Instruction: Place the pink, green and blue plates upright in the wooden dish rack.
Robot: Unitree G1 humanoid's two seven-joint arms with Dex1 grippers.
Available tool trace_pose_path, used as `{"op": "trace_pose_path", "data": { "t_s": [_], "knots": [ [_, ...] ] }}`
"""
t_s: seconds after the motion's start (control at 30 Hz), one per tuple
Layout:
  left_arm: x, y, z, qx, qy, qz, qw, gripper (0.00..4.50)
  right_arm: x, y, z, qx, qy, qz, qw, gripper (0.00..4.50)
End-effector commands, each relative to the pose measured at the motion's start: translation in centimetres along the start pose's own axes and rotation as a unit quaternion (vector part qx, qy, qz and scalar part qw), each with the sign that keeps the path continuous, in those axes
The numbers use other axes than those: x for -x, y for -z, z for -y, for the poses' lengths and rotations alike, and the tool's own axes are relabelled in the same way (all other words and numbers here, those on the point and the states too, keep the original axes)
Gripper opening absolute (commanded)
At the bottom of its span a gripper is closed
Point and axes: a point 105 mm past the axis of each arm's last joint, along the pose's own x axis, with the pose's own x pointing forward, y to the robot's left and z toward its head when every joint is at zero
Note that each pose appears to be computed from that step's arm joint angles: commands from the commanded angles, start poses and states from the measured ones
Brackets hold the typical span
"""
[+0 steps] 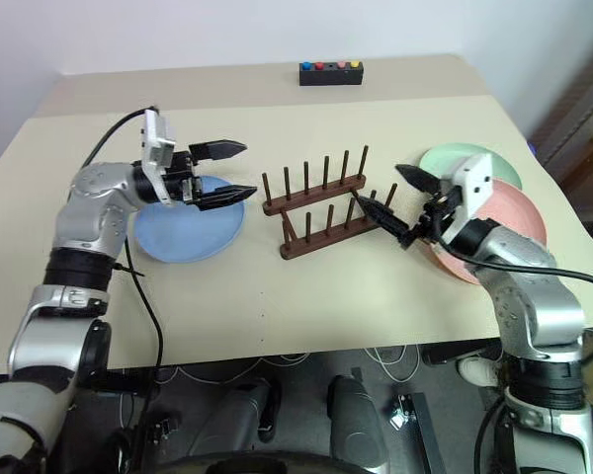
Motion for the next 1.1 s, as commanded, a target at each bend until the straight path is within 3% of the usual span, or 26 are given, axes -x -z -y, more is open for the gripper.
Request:
{"op": "trace_pose_path", "data": {
  "t_s": [0.03,0.4,0.47,0.57,0.77,1.1],
  "knots": [
    [0.2,-1.0,-0.5,-0.019,-0.012,0.008,1.0,4.5,0.2,-1.5,-0.3,0.023,-0.001,0.012,1.0,4.47],
    [2.0,-0.7,1.0,0.006,-0.024,-0.012,1.0,4.5,-1.2,-0.3,0.4,0.05,-0.023,-0.004,0.998,4.47],
    [2.6,-0.1,2.7,0.031,0.01,-0.036,0.999,4.5,-1.2,-0.5,-0.1,0.058,-0.037,-0.004,0.998,4.47],
    [3.4,2.1,4.5,0.027,0.049,-0.123,0.991,4.5,-0.4,-0.2,-0.5,0.072,-0.056,-0.021,0.996,4.47],
    [1.3,6.1,6.6,0.033,0.058,-0.244,0.968,4.5,0.0,-0.6,0.1,0.073,-0.04,-0.02,0.996,4.47],
    [-2.1,8.2,6.2,0.005,0.025,-0.284,0.959,4.5,0.6,-0.3,-0.5,0.073,-0.024,-0.02,0.997,4.47]
  ]
}}
